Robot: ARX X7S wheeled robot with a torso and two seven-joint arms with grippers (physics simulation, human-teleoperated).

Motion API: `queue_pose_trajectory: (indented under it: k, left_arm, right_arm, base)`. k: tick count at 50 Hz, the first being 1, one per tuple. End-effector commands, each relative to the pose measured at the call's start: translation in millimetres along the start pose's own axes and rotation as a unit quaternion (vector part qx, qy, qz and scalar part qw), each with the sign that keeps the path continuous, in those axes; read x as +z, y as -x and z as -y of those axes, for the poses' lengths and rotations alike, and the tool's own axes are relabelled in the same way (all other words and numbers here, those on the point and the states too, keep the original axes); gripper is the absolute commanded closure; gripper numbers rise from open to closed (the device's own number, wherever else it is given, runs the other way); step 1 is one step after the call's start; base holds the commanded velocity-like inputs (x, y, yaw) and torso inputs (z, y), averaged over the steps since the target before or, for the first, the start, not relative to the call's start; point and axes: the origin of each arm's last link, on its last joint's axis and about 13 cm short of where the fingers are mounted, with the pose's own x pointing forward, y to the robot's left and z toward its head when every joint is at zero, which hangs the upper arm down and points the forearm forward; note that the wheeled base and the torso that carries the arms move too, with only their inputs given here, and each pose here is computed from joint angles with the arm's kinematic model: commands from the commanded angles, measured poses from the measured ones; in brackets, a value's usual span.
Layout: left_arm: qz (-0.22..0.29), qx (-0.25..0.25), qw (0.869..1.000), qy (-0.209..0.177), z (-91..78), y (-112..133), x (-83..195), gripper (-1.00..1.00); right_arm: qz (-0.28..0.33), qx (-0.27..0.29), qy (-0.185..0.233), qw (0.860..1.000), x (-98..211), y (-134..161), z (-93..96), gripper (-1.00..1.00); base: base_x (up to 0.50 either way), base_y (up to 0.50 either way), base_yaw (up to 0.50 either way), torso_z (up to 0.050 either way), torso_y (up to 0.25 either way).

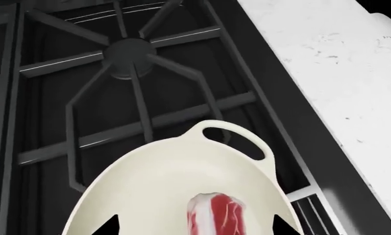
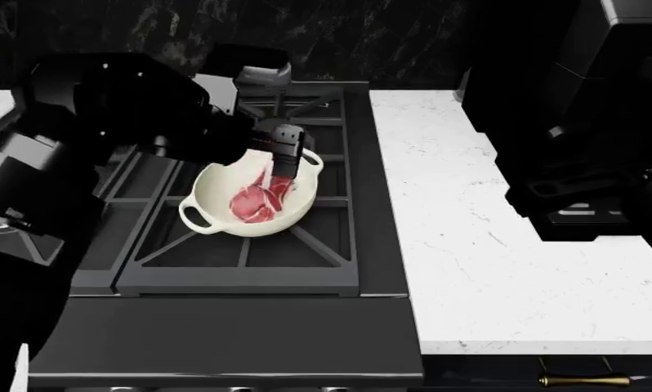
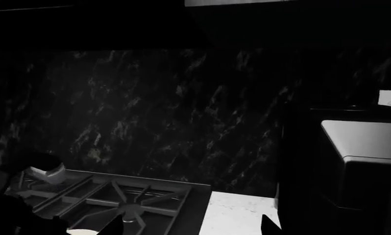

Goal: Frozen meat rests on a plate on the counter. Retrieve the meat and place it in a pot on a burner. Then turn the burner on.

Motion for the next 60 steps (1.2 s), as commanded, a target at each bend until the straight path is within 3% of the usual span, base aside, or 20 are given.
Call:
queue_pose_trajectory:
  k: [1, 6, 12, 17, 27, 36, 39, 43, 50, 58, 60]
  left_arm:
    - [0.105, 0.012, 0.994, 0.016, 0.9, 25, 11, -1.00]
    - [0.246, 0.028, 0.968, 0.046, 7.2, 68, -6, -1.00]
    - [0.340, 0.035, 0.937, 0.075, 12.3, 102, -34, -1.00]
    - [0.389, 0.034, 0.917, 0.077, 16.4, 117, -46, -1.00]
    - [0.408, 0.022, 0.910, 0.069, 22.1, 127, -50, -1.00]
    - [0.414, 0.013, 0.908, 0.060, 26.5, 128, -60, -1.00]
    - [0.416, 0.005, 0.908, 0.059, 29.8, 127, -70, -1.00]
    - [0.413, -0.001, 0.908, 0.068, 37.9, 116, -105, -1.00]
    - [0.420, 0.020, 0.906, 0.039, 46.3, 95, -150, -1.00]
    - [0.457, 0.026, 0.889, 0.008, 52.5, 95, -173, -1.00]
    - [0.477, 0.025, 0.879, -0.019, 54.2, 96, -181, -1.00]
  right_arm:
    - [0.006, 0.001, -0.001, 1.000, 4, 3, -1.6, -1.00]
    - [0.010, 0.004, -0.002, 1.000, 6, 6, -6.4, -1.00]
    - [0.009, 0.003, -0.005, 1.000, 8, 7, -11.4, -1.00]
    - [0.008, 0.005, -0.006, 1.000, 9, 8, -14.7, -1.00]
    - [0.014, 0.003, -0.003, 1.000, 10, 10, -16.1, -1.00]
    - [0.020, -0.008, -0.003, 1.000, 8, 10, -14.0, -1.00]
    - [0.021, -0.009, -0.001, 1.000, 7, 10, -14.4, -1.00]
    - [0.021, -0.004, 0.006, 1.000, 5, 9, -16.8, -1.00]
    - [0.018, 0.003, 0.005, 1.000, 4, 8, -21.8, -1.00]
    - [0.022, 0.006, -0.003, 1.000, 6, 10, -25.4, -1.00]
    - [0.023, 0.001, -0.010, 1.000, 7, 10, -25.2, -1.00]
  base:
    - [0.00, 0.00, 0.00, 0.000, 0.000]
    - [0.00, 0.00, 0.00, 0.000, 0.000]
    - [-0.21, 0.09, 0.00, 0.000, 0.002]
    - [-0.50, 0.29, 0.00, 0.000, 0.000]
    - [-0.49, 0.27, 0.00, 0.000, 0.000]
    - [-0.02, 0.01, 0.00, 0.000, 0.000]
    - [0.00, 0.10, 0.00, 0.000, 0.000]
    - [0.00, 0.50, 0.00, 0.000, 0.000]
    - [0.00, 0.50, 0.00, 0.000, 0.000]
    - [0.00, 0.50, 0.00, 0.000, 0.000]
    - [0.00, 0.00, 0.00, 0.000, 0.000]
